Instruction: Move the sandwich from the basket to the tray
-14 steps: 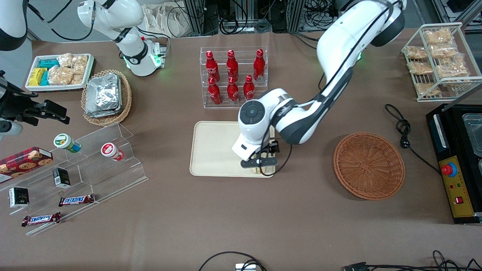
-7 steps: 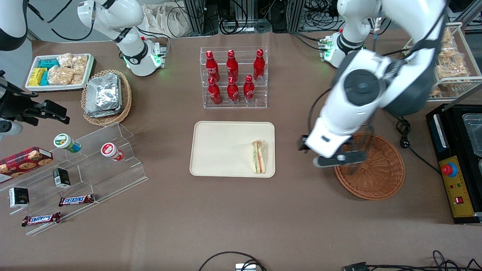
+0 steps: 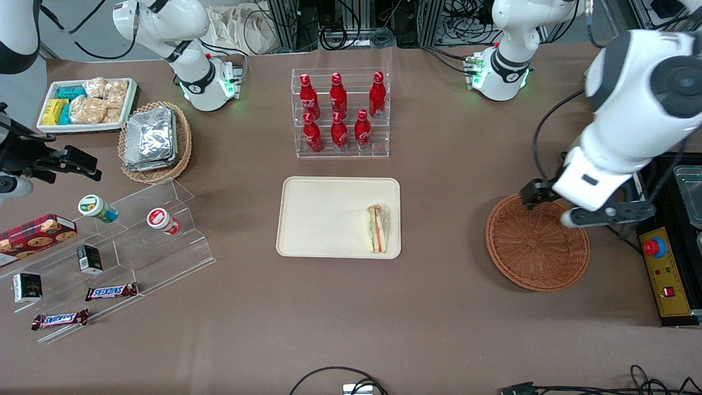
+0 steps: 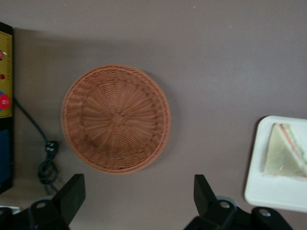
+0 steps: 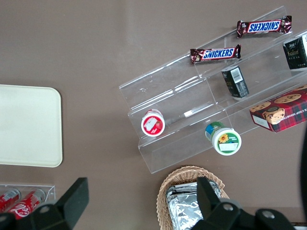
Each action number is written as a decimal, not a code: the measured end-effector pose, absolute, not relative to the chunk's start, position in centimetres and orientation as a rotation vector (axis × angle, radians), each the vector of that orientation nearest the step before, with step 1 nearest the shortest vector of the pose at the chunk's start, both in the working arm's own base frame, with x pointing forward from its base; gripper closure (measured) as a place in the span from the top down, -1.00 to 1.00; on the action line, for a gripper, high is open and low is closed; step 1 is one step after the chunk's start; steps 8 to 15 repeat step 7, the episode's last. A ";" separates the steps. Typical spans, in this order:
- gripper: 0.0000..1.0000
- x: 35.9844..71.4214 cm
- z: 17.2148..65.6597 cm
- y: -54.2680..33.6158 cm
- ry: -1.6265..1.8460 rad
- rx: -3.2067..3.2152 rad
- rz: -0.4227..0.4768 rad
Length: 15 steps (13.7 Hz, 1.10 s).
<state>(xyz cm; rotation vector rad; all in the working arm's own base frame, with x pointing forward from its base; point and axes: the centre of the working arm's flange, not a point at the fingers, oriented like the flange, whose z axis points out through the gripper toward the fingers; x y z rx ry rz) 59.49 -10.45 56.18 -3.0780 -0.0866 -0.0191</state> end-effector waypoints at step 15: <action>1.00 56.5 60.6 -5.3 -0.079 -3.087 0.017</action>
